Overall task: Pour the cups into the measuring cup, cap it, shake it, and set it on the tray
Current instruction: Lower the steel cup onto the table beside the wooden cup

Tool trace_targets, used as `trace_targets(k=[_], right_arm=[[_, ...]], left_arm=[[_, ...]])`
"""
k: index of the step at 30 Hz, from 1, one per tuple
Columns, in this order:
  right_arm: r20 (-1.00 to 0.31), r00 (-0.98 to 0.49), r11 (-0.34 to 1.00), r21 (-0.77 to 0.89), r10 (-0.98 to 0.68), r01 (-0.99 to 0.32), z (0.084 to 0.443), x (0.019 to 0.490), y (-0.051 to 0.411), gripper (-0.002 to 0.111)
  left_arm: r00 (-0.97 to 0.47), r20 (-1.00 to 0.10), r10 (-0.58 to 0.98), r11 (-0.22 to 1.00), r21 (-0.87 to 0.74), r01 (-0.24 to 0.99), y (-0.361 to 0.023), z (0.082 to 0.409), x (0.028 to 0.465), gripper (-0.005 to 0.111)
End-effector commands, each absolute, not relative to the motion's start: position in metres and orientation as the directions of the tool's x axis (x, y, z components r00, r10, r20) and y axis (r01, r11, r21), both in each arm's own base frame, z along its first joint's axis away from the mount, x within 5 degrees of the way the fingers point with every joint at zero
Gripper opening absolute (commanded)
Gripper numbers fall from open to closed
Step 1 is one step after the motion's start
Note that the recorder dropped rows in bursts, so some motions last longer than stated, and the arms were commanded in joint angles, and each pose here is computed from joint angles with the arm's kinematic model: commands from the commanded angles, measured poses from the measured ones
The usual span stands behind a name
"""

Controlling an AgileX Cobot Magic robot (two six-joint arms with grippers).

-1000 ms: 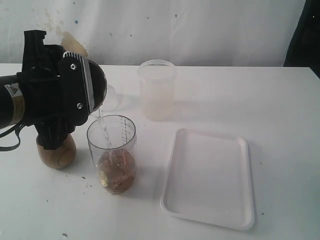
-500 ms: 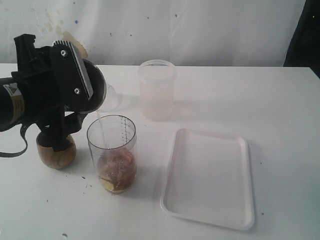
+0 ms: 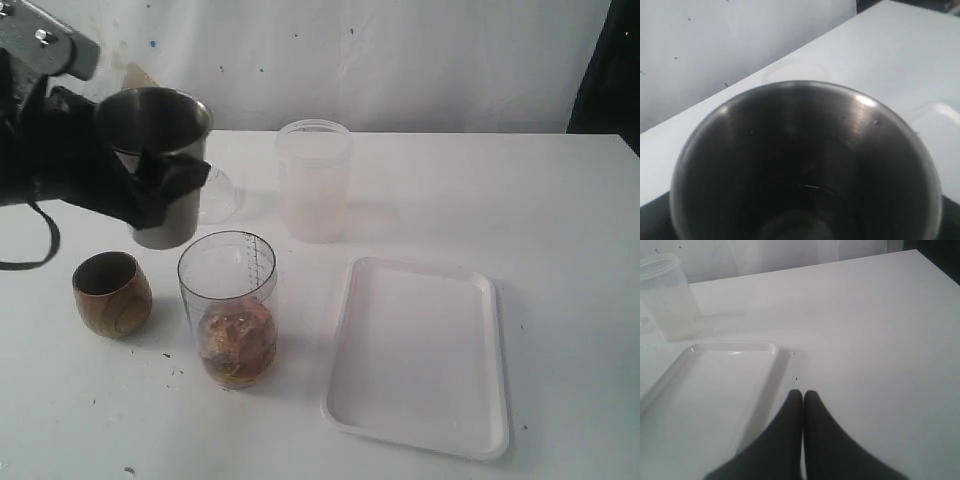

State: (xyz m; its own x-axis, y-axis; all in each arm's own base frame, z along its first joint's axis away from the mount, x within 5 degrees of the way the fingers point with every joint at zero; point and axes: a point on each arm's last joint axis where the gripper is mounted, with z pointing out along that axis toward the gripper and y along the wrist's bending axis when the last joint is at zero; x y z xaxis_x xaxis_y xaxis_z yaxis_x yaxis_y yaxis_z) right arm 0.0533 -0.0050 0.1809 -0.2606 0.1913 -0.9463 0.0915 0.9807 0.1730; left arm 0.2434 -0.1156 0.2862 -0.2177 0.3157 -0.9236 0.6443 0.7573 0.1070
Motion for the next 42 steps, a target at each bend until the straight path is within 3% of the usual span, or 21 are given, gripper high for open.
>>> trace_targets(k=[1, 6, 17, 26, 38, 42], right_arm=[[-0.949, -0.255, 0.981, 0.172, 0.188, 0.085, 0.181, 0.053, -0.005, 0.000], [-0.949, -0.255, 0.981, 0.172, 0.188, 0.085, 0.181, 0.053, -0.005, 0.000], [-0.949, -0.255, 0.981, 0.172, 0.188, 0.085, 0.181, 0.053, -0.005, 0.000], [-0.949, -0.255, 0.981, 0.172, 0.188, 0.085, 0.181, 0.053, -0.005, 0.000], [-0.949, -0.255, 0.981, 0.172, 0.188, 0.085, 0.181, 0.053, -0.005, 0.000], [-0.949, -0.255, 0.981, 0.172, 0.188, 0.085, 0.181, 0.053, -0.005, 0.000]], left_arm=[[-0.219, -0.972, 0.084, 0.789, -0.069, 0.611, -0.080, 0.305, 0.254, 0.000], [-0.207, -0.978, -0.034, 0.828, -0.144, 0.542, -0.046, 0.299, 0.273, 0.000], [-0.152, -0.988, 0.029, 0.839, -0.059, 0.541, -0.035, 0.243, 0.322, 0.000], [-0.175, -0.974, 0.142, 0.757, -0.007, 0.653, -0.040, 0.213, 0.369, 0.000], [-0.145, -0.953, 0.266, 0.500, 0.008, 0.866, -0.053, 0.171, 0.404, 0.000], [-0.173, -0.962, 0.209, 0.444, -0.064, 0.893, -0.043, 0.162, 0.413, 0.000]])
